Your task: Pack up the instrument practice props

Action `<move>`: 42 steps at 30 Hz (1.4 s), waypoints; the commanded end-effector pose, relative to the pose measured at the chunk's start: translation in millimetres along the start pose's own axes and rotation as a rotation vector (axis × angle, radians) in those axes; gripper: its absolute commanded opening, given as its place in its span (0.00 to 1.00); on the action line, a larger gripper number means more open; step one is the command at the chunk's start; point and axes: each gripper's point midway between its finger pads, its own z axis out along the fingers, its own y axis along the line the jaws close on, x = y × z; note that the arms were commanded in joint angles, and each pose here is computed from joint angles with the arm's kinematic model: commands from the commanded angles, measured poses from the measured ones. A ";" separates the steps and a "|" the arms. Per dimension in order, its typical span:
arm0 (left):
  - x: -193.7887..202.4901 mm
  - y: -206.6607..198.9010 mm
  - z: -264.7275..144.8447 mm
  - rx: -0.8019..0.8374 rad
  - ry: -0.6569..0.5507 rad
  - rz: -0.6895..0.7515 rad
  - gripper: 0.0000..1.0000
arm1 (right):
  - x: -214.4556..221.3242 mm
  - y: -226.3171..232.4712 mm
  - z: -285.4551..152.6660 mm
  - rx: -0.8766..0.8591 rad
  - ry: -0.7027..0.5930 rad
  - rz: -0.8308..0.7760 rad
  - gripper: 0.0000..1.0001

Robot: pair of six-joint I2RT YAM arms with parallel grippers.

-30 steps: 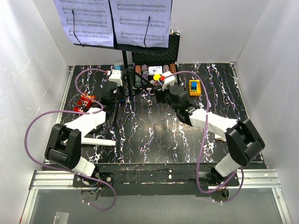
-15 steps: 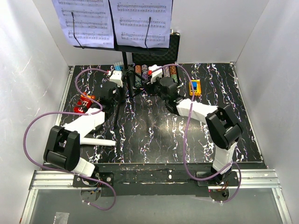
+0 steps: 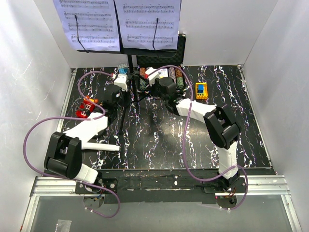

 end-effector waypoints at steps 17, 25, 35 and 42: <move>10.5 -38.2 -52.3 0.117 0.022 -0.019 0.00 | -26.2 21.3 -69.0 0.035 -0.010 -0.014 0.01; 18.1 -51.5 -65.3 0.168 0.029 -0.008 0.00 | -19.0 33.7 -103.4 0.066 0.043 0.013 0.01; 33.5 -109.0 -70.9 0.258 0.034 0.014 0.00 | 3.4 38.7 -159.1 0.084 0.102 0.057 0.01; 50.4 -134.0 -75.3 0.268 0.053 -0.033 0.00 | 32.0 35.2 -185.7 0.091 0.176 0.039 0.01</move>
